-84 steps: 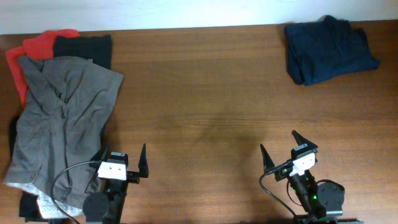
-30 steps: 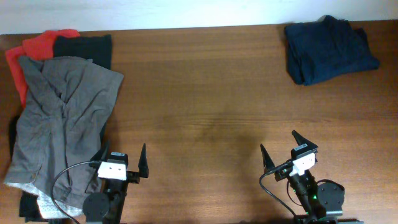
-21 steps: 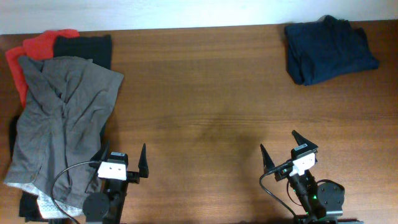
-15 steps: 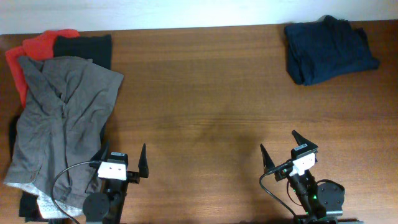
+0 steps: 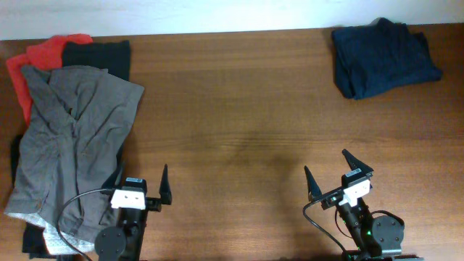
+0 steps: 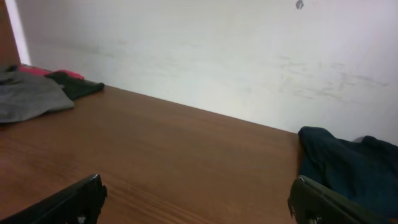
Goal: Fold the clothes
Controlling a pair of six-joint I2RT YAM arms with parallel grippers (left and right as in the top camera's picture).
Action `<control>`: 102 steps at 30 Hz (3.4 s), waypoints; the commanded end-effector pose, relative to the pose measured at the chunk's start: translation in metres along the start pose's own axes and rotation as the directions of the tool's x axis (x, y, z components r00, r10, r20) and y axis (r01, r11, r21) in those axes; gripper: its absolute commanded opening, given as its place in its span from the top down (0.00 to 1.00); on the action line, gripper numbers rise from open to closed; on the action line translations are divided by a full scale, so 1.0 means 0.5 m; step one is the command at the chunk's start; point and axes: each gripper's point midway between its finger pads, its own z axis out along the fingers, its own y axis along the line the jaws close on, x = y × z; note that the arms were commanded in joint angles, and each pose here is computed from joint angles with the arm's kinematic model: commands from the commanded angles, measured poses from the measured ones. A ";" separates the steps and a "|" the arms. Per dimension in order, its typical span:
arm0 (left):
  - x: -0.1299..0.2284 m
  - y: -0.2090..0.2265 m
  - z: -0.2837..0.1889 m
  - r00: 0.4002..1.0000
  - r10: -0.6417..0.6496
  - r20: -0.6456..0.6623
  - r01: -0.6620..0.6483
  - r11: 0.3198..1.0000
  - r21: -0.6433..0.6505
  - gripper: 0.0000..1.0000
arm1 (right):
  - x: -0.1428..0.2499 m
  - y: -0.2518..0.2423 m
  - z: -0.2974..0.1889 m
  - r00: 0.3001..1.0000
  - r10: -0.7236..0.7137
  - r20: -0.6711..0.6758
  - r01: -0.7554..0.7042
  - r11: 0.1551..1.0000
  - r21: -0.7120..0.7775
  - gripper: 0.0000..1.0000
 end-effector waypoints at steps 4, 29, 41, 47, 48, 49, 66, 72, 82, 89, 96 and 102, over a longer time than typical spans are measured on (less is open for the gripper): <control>-0.079 0.026 0.010 0.999 0.008 -0.052 -0.011 0.999 -0.051 0.01 | -0.095 0.013 0.001 1.000 0.009 0.007 -0.008 0.998 -0.065 0.01; -0.007 0.033 0.450 0.701 0.067 -0.710 0.020 0.993 0.114 0.01 | -0.050 0.005 0.346 0.742 0.247 -0.623 -0.523 0.796 -0.306 0.01; 0.270 0.110 0.511 0.534 0.070 -0.843 -0.161 0.987 -0.020 0.18 | 0.071 0.020 0.346 0.595 0.281 -0.753 -0.629 0.746 -0.219 0.12; 0.355 0.160 0.492 0.470 -0.033 -0.882 -0.191 0.972 -0.138 0.18 | 0.080 0.026 0.332 0.559 0.286 -0.779 -0.649 0.735 -0.196 0.12; 0.357 0.168 0.490 0.472 -0.055 -0.880 -0.184 0.970 -0.159 0.18 | 0.080 0.027 0.331 0.556 0.287 -0.780 -0.651 0.734 -0.194 0.12; 0.359 0.179 0.488 0.473 -0.077 -0.878 -0.178 0.967 -0.181 0.18 | 0.081 0.027 0.330 0.553 0.287 -0.782 -0.652 0.734 -0.192 0.12; 0.352 0.253 0.535 0.578 -0.127 -0.806 -0.172 0.947 -0.273 1.00 | 0.082 0.028 0.328 0.548 0.288 -0.786 -0.655 0.732 -0.189 0.22; 0.097 0.201 0.583 0.701 -0.068 -0.709 -0.147 0.960 -0.238 1.00 | 0.072 0.020 0.344 0.590 0.283 -0.757 -0.632 0.745 -0.214 0.29; -0.352 -0.021 0.567 0.929 0.034 -0.370 -0.038 0.999 -0.002 0.99 | -0.033 -0.077 0.363 0.639 0.411 -0.650 -0.632 0.762 -0.139 0.41; -0.420 -0.022 0.541 0.951 0.035 -0.308 -0.046 0.999 -0.026 0.99 | -0.035 -0.099 0.337 0.608 0.437 -0.663 -0.641 0.763 -0.085 0.41; -0.421 -0.050 0.540 0.952 0.040 -0.305 -0.035 0.999 0.021 0.99 | -0.029 -0.098 0.332 0.594 0.440 -0.674 -0.644 0.762 -0.071 0.41; -0.432 -0.082 0.539 0.957 0.054 -0.286 -0.040 0.998 0.052 0.99 | -0.027 -0.097 0.330 0.588 0.441 -0.678 -0.647 0.760 -0.067 0.41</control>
